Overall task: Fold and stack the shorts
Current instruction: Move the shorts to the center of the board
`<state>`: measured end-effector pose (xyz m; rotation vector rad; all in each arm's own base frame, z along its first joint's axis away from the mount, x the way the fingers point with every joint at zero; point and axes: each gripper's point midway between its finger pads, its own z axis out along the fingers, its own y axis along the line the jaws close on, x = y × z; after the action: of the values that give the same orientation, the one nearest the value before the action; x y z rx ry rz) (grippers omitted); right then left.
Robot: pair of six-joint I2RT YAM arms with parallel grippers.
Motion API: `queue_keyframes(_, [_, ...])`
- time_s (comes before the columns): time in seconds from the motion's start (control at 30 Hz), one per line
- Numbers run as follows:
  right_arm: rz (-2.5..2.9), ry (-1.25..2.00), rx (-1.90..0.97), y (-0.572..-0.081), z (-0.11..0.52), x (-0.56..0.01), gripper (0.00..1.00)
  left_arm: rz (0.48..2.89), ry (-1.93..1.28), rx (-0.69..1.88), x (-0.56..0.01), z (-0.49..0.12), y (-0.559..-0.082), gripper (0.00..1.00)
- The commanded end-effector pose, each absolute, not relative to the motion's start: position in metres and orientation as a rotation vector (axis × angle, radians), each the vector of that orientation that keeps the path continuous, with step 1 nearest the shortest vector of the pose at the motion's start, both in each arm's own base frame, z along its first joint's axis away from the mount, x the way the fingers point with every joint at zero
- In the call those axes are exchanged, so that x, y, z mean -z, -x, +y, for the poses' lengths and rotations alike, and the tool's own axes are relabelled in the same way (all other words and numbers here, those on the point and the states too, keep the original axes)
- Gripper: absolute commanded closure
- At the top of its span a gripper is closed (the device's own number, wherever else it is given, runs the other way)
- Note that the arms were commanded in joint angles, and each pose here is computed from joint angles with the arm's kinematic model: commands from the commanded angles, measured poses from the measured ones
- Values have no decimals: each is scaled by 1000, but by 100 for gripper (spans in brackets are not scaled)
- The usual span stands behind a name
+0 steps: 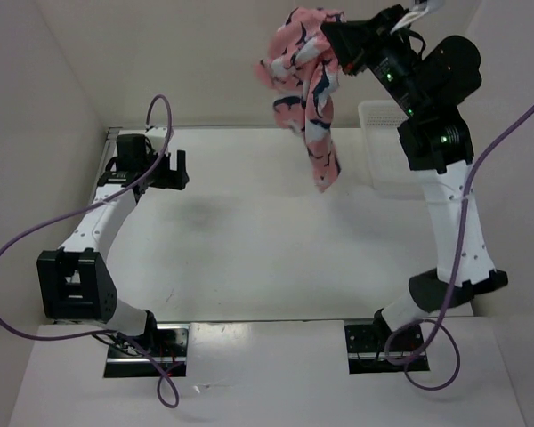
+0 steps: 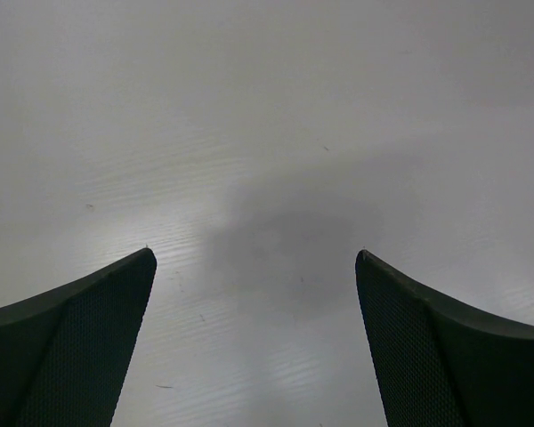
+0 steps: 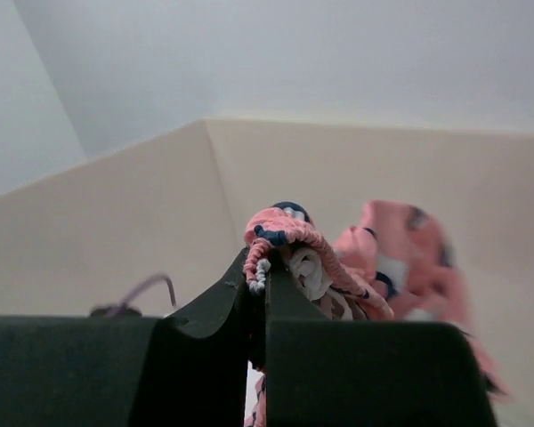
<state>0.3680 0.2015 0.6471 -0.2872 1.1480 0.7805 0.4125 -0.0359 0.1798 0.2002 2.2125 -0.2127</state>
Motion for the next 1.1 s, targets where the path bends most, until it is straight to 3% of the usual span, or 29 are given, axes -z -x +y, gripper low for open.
queue_keyframes(0.0, [1334, 306, -759, -392, 208, -566, 99, 2081, -155, 119, -214, -16, -429, 1])
queue_keyframes(0.07, [1480, 279, -728, -390, 201, -495, 88, 2061, -133, 102, -223, -6, -423, 1])
queue_keyframes(0.1, [1539, 260, -714, -388, 197, -467, 77, 2083, -131, 105, -218, -7, -417, 1])
queue_keyframes(0.13, [1676, 231, -673, -382, 189, -404, 49, 2105, -130, 108, -211, -7, -411, 1])
queue_keyframes(0.17, [1753, 207, -647, -379, 183, -371, 35, 2122, -119, 105, -209, -4, -403, 1])
queue_keyframes(0.23, [1934, 165, -586, -362, 169, -296, 24, 2174, -111, 103, -192, -3, -392, 1])
queue_keyframes(0.3, [2014, 109, -552, -350, 155, -256, 20, 2211, -116, 123, -185, -6, -382, 1])
queue_keyframes(0.43, [1945, -2, -568, -355, 139, -266, 18, 2289, -132, 187, -164, -14, -373, 1])
queue_keyframes(0.6, [2021, -85, -499, -420, 142, -241, 19, 2399, -139, 224, -134, -19, -384, 1])
queue_keyframes(0.67, [2098, -110, -479, -451, 149, -206, 21, 2438, -142, 224, -126, -21, -398, 1])
queue_keyframes(0.7, [2054, -118, -496, -472, 155, -223, 22, 2443, -141, 225, -126, -20, -406, 1])
queue_keyframes(0.8, [2097, -133, -512, -518, 171, -200, 23, 2436, -151, 252, -128, -23, -432, 1])
queue_keyframes(0.93, [2232, -146, -534, -549, 187, -152, 25, 2475, -155, 327, -109, -27, -449, 1])
queue_keyframes(1.07, [2322, -69, -595, -546, 206, -115, 25, 2497, -163, 374, -91, -33, -452, 1])
